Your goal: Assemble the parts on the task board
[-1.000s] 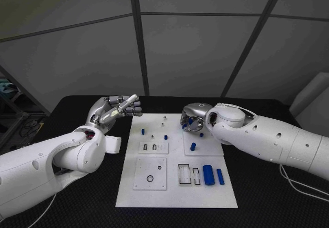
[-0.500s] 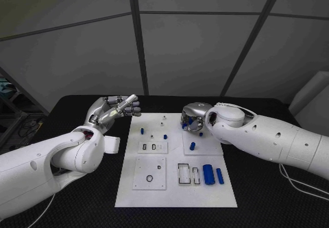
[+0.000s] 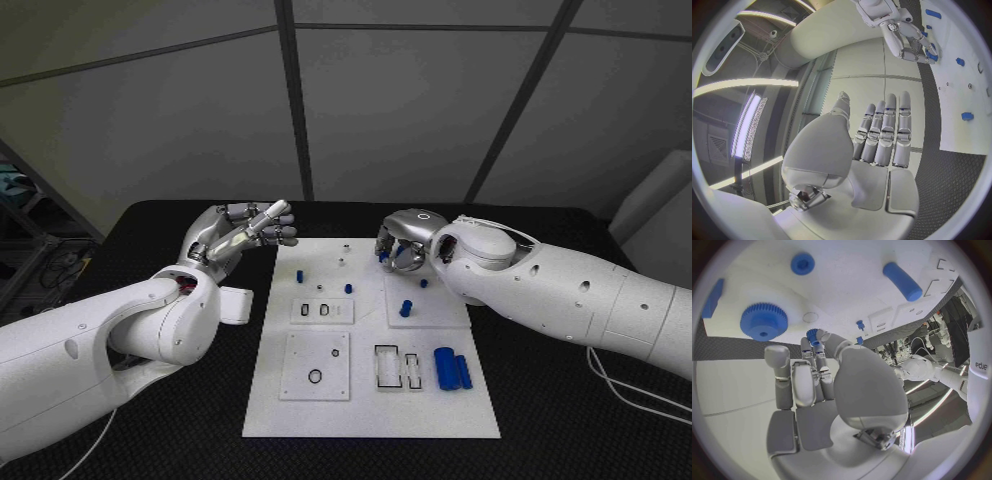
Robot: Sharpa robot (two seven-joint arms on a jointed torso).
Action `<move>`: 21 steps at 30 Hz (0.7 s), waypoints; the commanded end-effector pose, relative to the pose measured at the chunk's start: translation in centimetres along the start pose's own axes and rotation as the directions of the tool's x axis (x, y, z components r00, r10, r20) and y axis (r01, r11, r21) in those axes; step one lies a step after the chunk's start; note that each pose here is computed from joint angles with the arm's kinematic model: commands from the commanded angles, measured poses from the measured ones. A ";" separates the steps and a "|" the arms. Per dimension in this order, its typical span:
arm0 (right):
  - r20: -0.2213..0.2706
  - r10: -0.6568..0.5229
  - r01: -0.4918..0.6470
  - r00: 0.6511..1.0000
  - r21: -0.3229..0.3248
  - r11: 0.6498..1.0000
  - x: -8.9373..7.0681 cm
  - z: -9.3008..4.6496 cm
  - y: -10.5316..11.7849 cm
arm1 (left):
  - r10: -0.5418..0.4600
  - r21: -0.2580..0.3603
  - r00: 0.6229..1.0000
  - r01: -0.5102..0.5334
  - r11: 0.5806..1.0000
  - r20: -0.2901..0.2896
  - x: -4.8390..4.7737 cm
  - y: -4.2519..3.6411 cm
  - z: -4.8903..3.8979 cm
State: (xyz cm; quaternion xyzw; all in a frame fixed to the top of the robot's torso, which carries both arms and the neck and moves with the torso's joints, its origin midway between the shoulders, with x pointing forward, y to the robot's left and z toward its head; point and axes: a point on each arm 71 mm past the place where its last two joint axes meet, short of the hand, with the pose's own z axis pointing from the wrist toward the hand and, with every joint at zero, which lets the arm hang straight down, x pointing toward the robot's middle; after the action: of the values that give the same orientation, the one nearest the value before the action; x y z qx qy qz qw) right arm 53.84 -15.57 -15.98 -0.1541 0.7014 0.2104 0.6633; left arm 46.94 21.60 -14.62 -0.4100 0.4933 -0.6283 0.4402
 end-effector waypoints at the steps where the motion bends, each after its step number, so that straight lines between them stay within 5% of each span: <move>1: 0.111 0.023 -0.021 0.994 -0.013 1.000 -0.9 0.2 0.7 | 0.000 0.010 1.000 0.000 1.000 -0.017 0.14 -0.16 0.03; 21: 0.182 0.056 -0.052 0.982 -0.026 0.998 -0.9 3.3 2.9 | -0.004 0.008 1.000 0.004 1.000 -0.025 0.40 -0.14 0.18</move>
State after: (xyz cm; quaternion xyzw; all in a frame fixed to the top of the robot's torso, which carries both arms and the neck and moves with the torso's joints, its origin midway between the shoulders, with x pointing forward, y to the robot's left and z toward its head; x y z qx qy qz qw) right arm 55.21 -11.42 -15.31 -0.1287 0.6527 0.2422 0.7063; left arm 47.00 21.36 -14.61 -0.4090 0.4945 -0.6302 0.4371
